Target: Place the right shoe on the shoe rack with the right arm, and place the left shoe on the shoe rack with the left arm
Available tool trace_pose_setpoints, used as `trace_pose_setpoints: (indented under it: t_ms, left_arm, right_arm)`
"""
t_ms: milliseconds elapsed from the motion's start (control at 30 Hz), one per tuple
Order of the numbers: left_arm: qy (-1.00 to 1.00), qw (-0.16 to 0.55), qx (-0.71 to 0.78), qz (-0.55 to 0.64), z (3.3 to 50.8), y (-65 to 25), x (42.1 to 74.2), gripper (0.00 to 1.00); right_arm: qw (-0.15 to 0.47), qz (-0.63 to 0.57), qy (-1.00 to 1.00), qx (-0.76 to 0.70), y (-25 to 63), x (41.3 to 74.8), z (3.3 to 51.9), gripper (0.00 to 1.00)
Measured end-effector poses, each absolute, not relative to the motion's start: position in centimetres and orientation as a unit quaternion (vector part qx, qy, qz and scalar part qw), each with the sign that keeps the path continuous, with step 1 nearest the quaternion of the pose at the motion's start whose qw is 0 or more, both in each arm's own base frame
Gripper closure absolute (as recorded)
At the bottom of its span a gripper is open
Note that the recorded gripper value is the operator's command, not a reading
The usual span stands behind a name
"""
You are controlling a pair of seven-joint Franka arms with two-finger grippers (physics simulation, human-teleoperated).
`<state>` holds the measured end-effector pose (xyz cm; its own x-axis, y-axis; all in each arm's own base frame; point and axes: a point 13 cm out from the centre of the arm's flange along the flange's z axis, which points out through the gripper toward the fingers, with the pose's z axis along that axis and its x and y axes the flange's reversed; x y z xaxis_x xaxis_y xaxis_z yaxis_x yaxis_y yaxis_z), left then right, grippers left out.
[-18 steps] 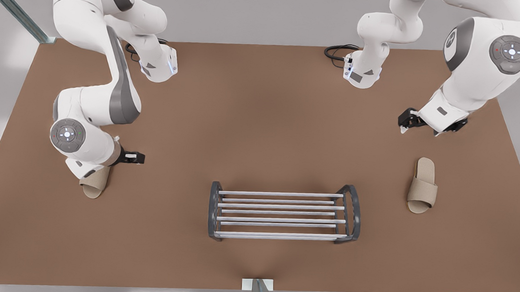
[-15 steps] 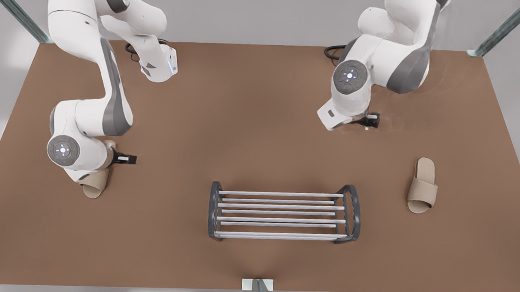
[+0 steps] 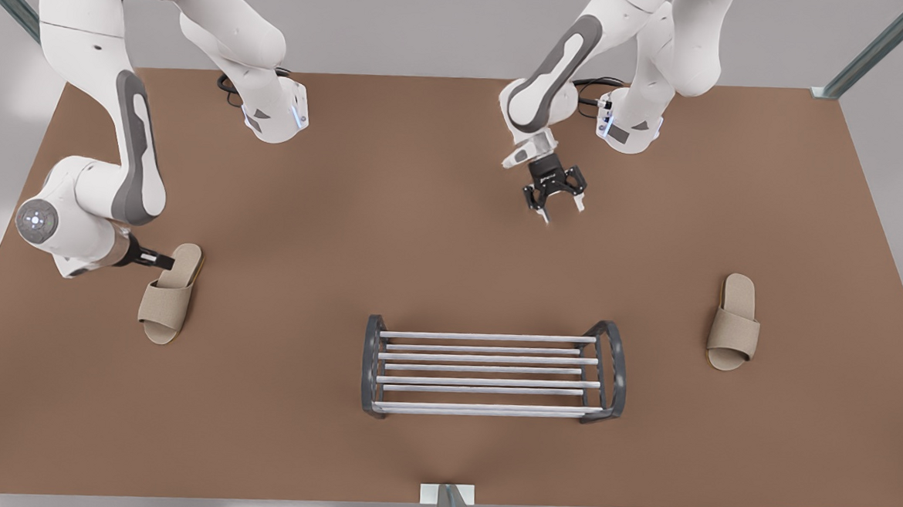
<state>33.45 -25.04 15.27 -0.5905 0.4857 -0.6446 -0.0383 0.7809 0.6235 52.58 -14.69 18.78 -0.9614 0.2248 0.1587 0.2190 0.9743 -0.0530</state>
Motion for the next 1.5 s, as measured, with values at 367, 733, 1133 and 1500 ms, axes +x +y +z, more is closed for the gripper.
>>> trace_pose_setpoints:
  t_ms: [367,733,1133,1500]
  left_arm:
    - [0.853,0.494,-0.114,0.123,11.2,-1.7,42.7,0.0]
    - [0.853,0.5,-0.011,0.152,12.9,7.7,47.3,0.0]
    - [0.864,0.468,-0.025,0.187,9.6,12.7,50.1,0.0]
    - [0.866,0.463,-0.025,0.187,7.5,13.6,53.7,0.0]
  right_arm:
    - [0.011,0.011,-1.0,-0.027,-22.8,54.3,16.2,0.0]
    - [-0.007,0.013,-0.998,0.065,-22.0,53.5,14.0,0.0]
    - [-0.008,0.005,-0.996,0.093,-22.8,55.0,11.3,0.0]
    - [0.003,-0.005,-0.994,0.11,-21.7,53.8,9.8,0.0]
